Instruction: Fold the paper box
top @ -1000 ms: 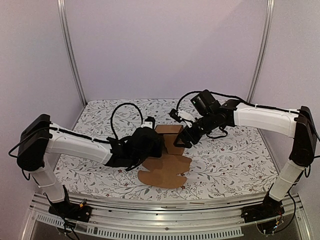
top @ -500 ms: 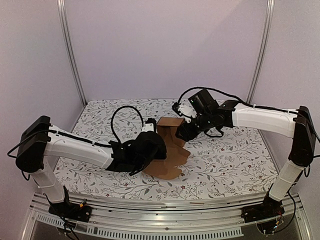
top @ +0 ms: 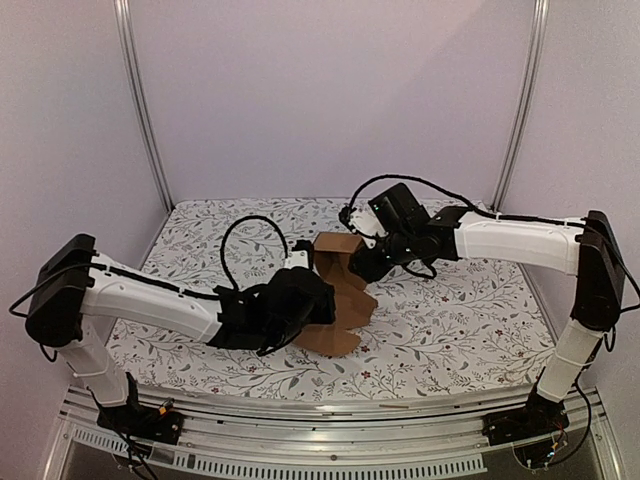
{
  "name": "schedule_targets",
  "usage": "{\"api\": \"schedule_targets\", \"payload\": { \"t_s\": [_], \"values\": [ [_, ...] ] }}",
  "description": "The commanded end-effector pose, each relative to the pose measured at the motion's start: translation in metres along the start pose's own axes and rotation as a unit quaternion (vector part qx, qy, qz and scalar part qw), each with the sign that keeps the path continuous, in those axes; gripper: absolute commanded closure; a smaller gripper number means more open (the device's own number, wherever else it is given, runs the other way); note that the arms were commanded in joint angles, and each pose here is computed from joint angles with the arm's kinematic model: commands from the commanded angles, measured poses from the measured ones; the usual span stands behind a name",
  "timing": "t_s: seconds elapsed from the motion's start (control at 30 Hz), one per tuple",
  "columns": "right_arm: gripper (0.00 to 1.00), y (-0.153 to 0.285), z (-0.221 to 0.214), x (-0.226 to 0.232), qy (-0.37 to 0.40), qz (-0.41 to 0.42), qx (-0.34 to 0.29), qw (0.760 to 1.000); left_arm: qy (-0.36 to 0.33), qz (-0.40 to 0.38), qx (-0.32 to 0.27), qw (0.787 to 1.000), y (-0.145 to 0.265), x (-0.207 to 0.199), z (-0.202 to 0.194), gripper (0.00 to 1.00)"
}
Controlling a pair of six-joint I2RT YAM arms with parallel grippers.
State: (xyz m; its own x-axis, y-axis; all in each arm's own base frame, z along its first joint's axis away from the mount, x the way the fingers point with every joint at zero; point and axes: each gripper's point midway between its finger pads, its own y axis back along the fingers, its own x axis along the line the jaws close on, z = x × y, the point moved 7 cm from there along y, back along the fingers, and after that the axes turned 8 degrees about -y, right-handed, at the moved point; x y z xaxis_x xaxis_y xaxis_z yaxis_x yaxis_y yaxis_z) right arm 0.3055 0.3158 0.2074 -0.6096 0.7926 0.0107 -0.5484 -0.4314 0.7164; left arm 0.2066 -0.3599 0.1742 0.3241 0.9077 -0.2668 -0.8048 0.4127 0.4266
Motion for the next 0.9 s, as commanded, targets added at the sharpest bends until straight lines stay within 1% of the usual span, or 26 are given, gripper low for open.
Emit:
{"api": "schedule_targets", "payload": {
  "t_s": [0.0, 0.07, 0.13, 0.2, 0.27, 0.37, 0.4, 0.43, 0.5, 0.57, 0.67, 0.87],
  "values": [
    [0.61, -0.015, -0.023, 0.011, 0.063, 0.1, 0.029, 0.993, -0.047, -0.055, -0.004, 0.997, 0.045, 0.009, 0.015, 0.69],
    [0.6, -0.015, -0.03, 0.017, 0.089, 0.139, 0.035, 0.986, -0.056, -0.058, -0.027, 0.996, 0.071, 0.025, 0.034, 0.55],
    [0.58, -0.013, -0.036, 0.027, 0.123, 0.199, 0.043, 0.971, -0.066, -0.029, -0.041, 0.997, 0.087, 0.045, 0.046, 0.36],
    [0.57, -0.014, -0.04, 0.034, 0.16, 0.237, 0.042, 0.957, -0.065, -0.008, -0.05, 0.997, 0.092, 0.067, 0.058, 0.26],
    [0.55, -0.014, -0.037, 0.04, 0.181, 0.267, 0.046, 0.945, -0.055, -0.017, -0.046, 0.997, 0.089, 0.083, 0.063, 0.21],
    [0.5, -0.033, -0.042, 0.045, 0.196, 0.294, 0.084, 0.932, -0.04, -0.05, -0.035, 0.997, 0.073, 0.097, 0.064, 0.17],
    [0.47, -0.041, -0.047, 0.047, 0.198, 0.305, 0.098, 0.926, -0.043, -0.064, -0.029, 0.997, 0.066, 0.097, 0.062, 0.16],
    [0.46, -0.044, -0.048, 0.048, 0.214, 0.311, 0.098, 0.921, -0.05, -0.077, -0.021, 0.996, 0.06, 0.096, 0.061, 0.15],
    [0.41, -0.055, -0.051, 0.047, 0.225, 0.305, 0.103, 0.92, -0.069, -0.09, -0.002, 0.994, 0.045, 0.091, 0.06, 0.14],
    [0.37, -0.063, -0.054, 0.044, 0.231, 0.29, 0.11, 0.922, -0.089, -0.101, 0.02, 0.991, 0.032, 0.086, 0.055, 0.14],
    [0.34, -0.067, -0.057, 0.041, 0.222, 0.277, 0.115, 0.928, -0.099, -0.118, 0.042, 0.987, 0.015, 0.083, 0.044, 0.14],
    [0.31, -0.063, -0.063, 0.034, 0.182, 0.237, 0.112, 0.948, -0.095, -0.154, 0.059, 0.982, -0.004, 0.077, 0.031, 0.15]
  ]
}}
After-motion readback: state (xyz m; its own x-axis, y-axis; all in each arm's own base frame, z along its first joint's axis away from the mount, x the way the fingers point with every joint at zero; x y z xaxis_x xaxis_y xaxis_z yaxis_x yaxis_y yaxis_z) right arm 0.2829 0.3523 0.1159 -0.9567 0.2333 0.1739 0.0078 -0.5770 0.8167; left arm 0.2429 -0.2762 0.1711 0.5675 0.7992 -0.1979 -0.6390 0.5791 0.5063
